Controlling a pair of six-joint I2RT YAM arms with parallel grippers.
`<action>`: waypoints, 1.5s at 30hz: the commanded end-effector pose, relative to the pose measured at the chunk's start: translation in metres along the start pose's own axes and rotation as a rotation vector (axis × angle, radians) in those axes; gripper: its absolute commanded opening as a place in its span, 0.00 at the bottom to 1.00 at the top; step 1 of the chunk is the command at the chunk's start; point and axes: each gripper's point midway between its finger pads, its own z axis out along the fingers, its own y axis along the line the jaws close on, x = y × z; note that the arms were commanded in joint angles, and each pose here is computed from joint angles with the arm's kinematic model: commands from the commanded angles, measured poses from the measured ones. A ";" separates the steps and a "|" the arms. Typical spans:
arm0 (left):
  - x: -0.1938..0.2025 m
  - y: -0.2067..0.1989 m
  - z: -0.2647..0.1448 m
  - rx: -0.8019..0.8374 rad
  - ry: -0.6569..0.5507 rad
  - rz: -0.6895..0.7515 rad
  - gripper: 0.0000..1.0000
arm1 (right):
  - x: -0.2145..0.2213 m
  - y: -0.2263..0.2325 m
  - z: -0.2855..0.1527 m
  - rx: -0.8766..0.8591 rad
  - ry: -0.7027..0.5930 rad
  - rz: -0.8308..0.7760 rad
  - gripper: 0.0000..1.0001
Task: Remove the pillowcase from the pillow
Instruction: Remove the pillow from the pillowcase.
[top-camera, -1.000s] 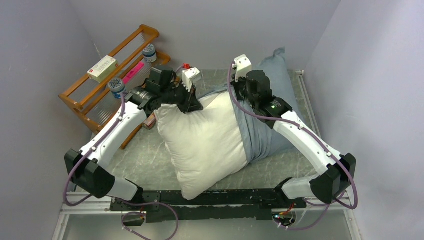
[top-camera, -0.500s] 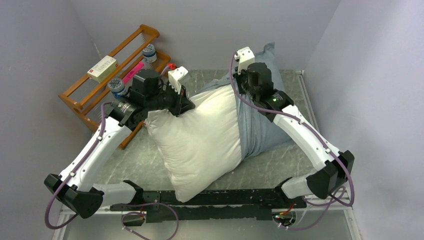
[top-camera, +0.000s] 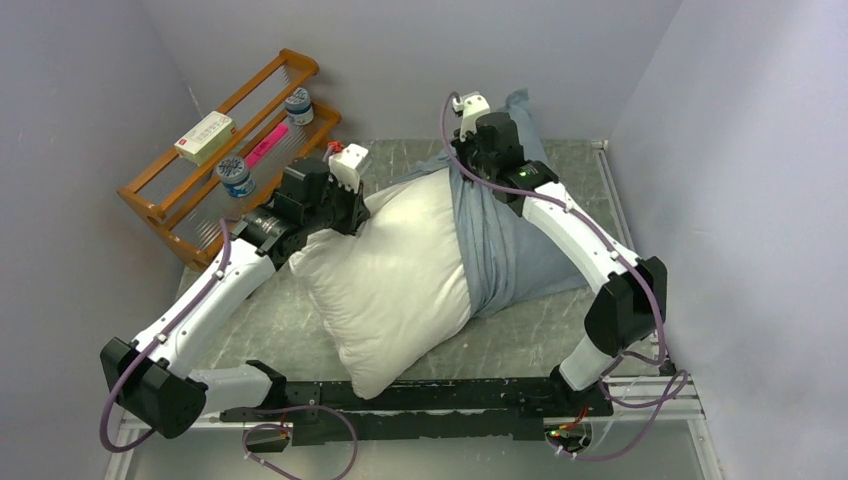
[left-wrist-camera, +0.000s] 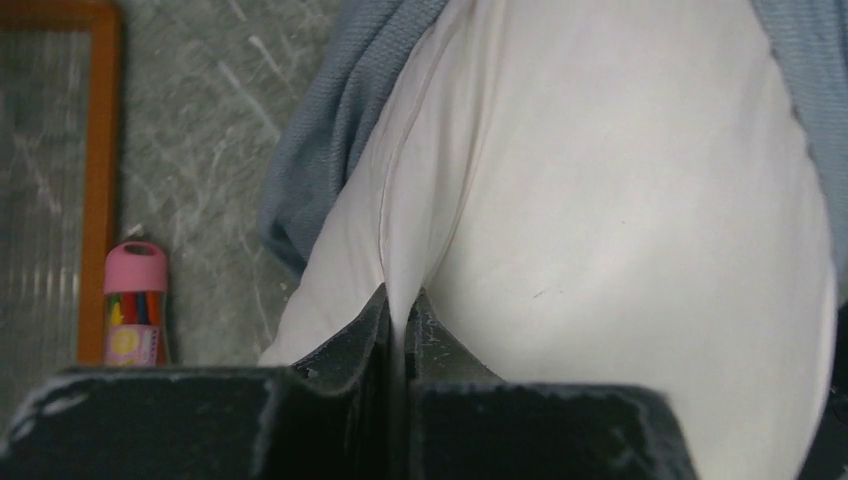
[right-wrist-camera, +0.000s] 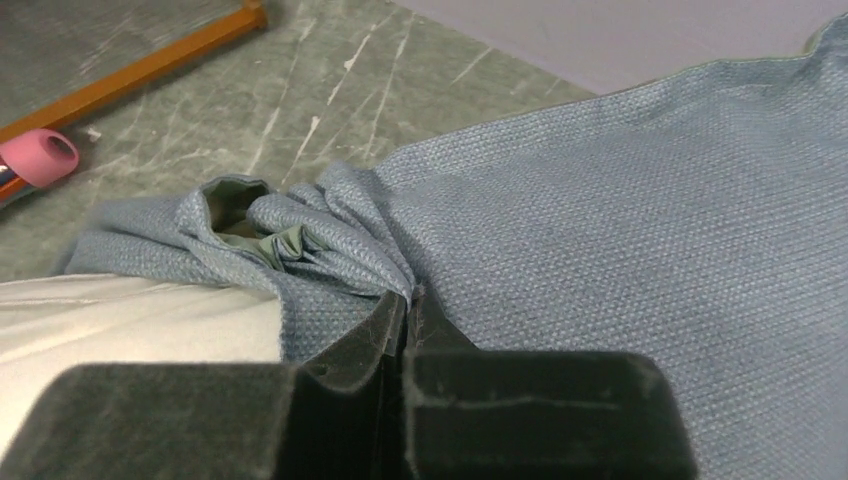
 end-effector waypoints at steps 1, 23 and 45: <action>0.028 0.037 0.005 -0.168 0.069 -0.062 0.05 | -0.016 -0.035 0.020 0.092 -0.109 0.051 0.00; 0.102 0.110 -0.004 -0.498 0.214 -0.050 0.05 | -0.006 0.085 0.099 -0.177 -0.070 -0.004 0.03; 0.026 0.052 -0.060 -0.214 -0.189 0.042 0.97 | -0.024 0.038 -0.075 -0.089 -0.300 0.129 1.00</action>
